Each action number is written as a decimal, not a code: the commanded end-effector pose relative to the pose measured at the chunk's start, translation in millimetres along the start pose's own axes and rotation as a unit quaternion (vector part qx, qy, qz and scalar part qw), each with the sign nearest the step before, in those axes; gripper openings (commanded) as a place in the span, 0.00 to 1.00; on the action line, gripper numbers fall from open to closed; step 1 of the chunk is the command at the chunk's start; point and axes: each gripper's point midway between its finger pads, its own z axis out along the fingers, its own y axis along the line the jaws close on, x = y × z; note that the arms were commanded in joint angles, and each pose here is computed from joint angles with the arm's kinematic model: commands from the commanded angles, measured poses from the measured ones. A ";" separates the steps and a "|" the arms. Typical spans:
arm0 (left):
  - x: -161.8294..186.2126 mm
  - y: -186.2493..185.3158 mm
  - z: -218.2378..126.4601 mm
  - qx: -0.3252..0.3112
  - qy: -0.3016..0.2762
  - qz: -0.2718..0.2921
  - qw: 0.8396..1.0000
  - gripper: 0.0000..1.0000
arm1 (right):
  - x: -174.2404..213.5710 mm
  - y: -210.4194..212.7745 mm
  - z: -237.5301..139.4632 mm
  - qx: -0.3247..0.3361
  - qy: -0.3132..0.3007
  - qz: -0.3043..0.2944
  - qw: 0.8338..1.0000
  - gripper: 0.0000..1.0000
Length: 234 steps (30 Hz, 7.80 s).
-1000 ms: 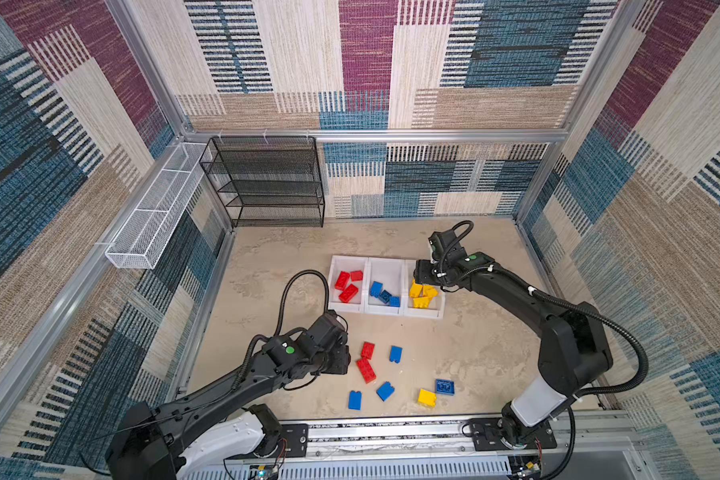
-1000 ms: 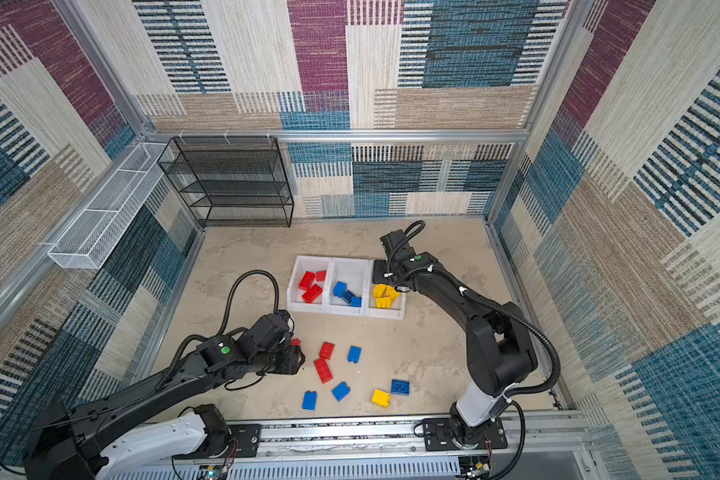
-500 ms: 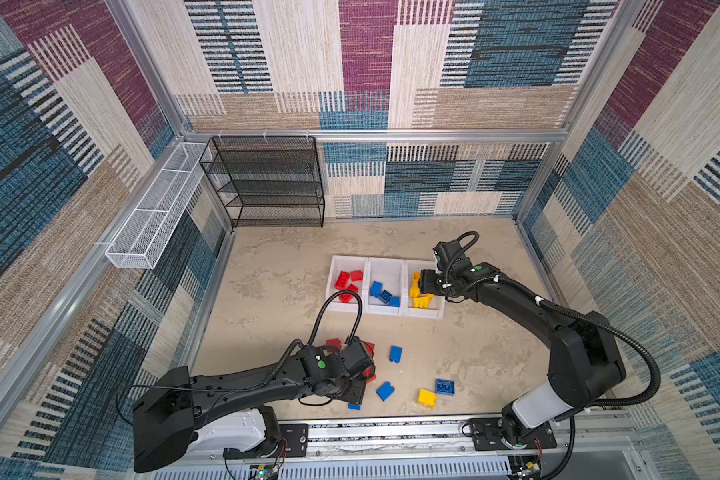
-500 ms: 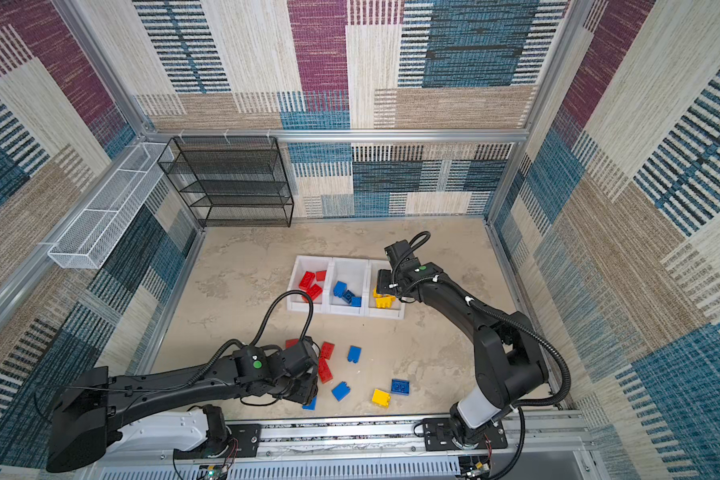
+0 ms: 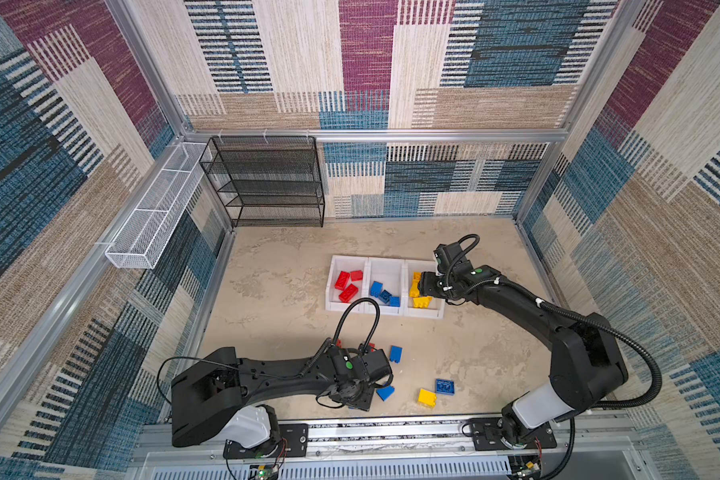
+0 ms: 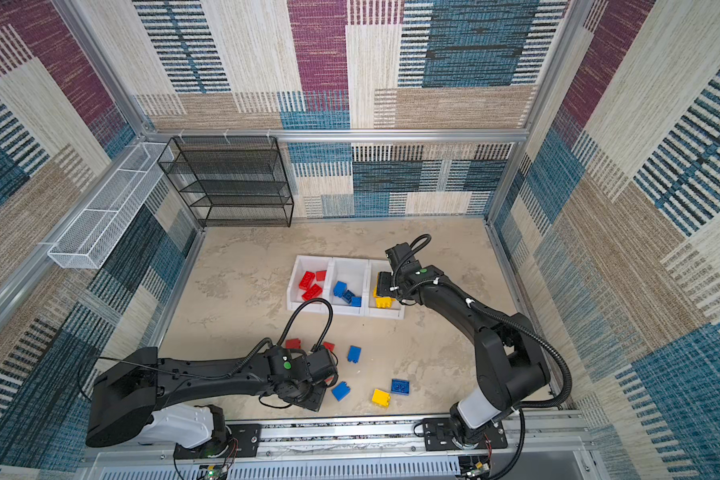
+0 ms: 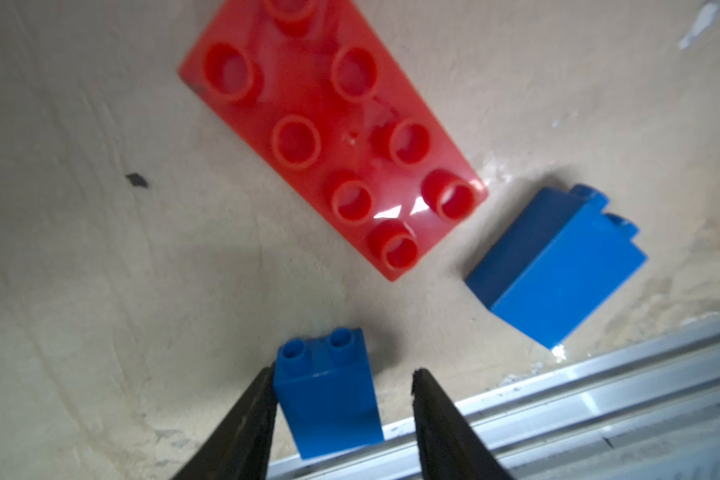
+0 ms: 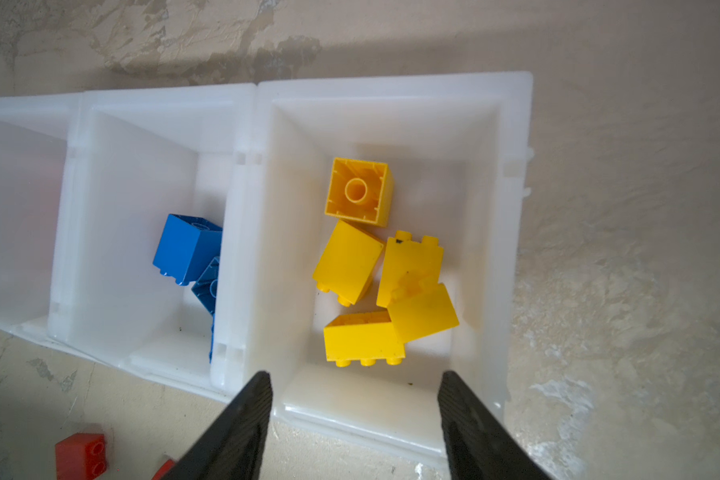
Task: Sort the legos into containers by color
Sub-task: 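Grasp a small blue brick near the table edge with the left gripper, then carry the blue brick into the middle compartment and open the left gripper, then grasp a blue brick in the pile with the right gripper while the left returns, then carry the blue brick into the middle compartment and open the right gripper, then lower the left gripper onto a red brick in the pile and grasp it, then carry the red brick into the red compartment and open the left gripper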
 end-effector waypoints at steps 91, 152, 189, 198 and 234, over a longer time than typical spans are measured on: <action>-133.5 127.8 -111.1 -0.022 -0.269 -0.141 0.953 0.59 | 172.7 81.6 20.4 0.018 0.153 -0.095 0.984 0.64; -98.2 105.6 -88.1 0.061 -0.219 -0.175 0.958 0.61 | -29.6 114.6 15.4 -0.032 -0.022 -0.095 0.995 0.69; -85.2 -3.8 -12.1 0.029 -0.057 -0.056 0.996 0.63 | 20.9 71.3 -4.2 -0.039 -0.003 -0.052 0.998 0.70; -79.0 7.9 0.2 -0.006 -0.041 -0.057 0.998 0.53 | 25.3 70.4 0.5 -0.040 0.005 -0.050 0.998 0.69; -138.3 31.5 -81.2 -0.013 -0.154 -0.026 0.988 0.30 | 19.0 59.5 -8.1 -0.036 -0.010 -0.040 0.999 0.67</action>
